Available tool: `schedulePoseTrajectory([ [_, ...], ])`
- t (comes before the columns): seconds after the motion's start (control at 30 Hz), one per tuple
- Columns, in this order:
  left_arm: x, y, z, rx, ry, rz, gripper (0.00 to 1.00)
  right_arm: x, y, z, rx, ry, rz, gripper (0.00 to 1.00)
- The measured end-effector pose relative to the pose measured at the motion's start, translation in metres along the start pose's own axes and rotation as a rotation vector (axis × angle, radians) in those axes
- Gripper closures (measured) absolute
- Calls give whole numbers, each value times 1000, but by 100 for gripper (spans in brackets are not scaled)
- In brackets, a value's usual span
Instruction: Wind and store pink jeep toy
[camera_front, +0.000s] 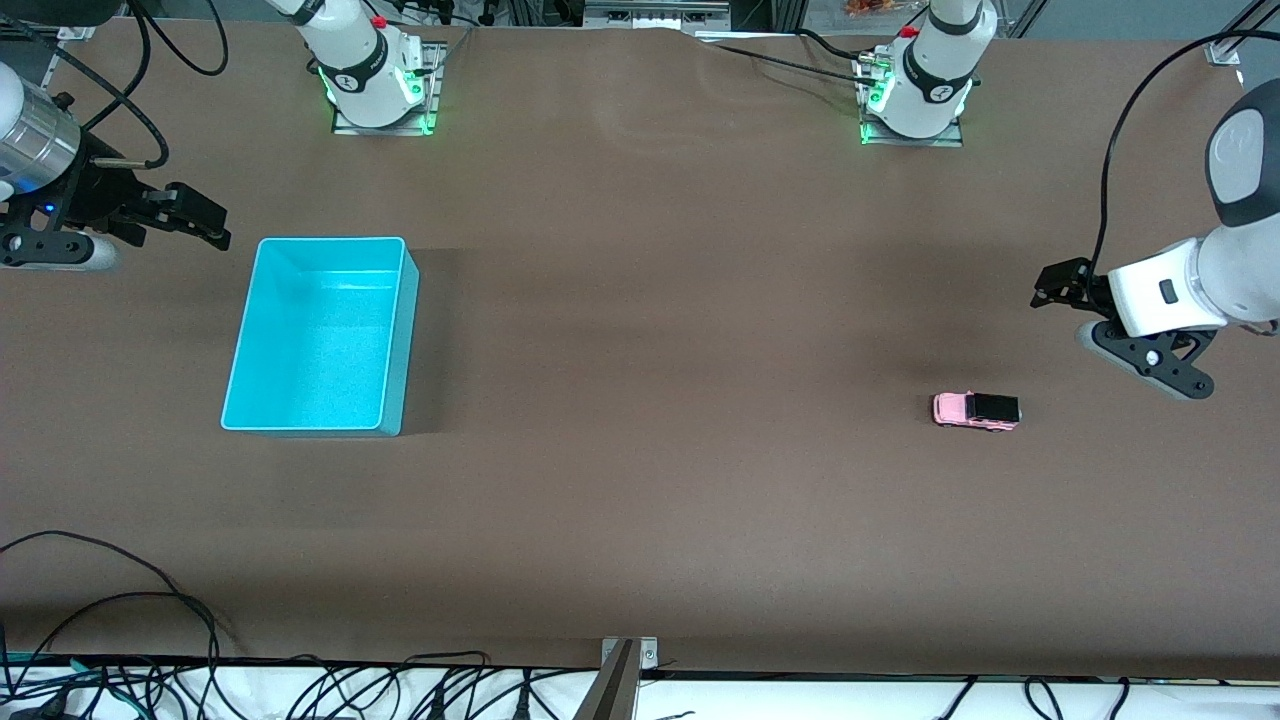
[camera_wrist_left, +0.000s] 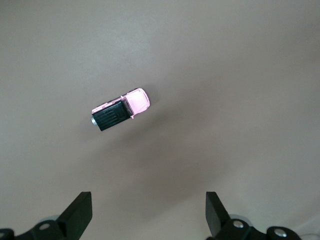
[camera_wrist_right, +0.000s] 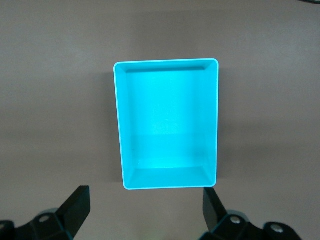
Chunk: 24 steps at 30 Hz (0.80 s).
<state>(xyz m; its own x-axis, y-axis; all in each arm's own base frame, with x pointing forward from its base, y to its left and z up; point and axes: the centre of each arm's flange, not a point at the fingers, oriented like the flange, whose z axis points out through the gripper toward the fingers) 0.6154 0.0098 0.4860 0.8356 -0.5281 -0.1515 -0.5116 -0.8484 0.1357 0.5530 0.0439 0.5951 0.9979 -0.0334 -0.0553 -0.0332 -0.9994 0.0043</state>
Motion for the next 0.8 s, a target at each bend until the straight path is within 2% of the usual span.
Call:
schedulePoseTrajectory([
  [0.23, 4, -17, 20, -13, -9, 197, 0, 0, 0, 0, 0, 0, 0, 0],
  [0.47, 10, -53, 67, -37, -13, 433, 0, 0, 1, 0, 0, 0, 1, 0],
  [0.8, 33, -84, 129, -11, 17, 726, 0, 1, 1, 2, 0, -3, 2, 0],
])
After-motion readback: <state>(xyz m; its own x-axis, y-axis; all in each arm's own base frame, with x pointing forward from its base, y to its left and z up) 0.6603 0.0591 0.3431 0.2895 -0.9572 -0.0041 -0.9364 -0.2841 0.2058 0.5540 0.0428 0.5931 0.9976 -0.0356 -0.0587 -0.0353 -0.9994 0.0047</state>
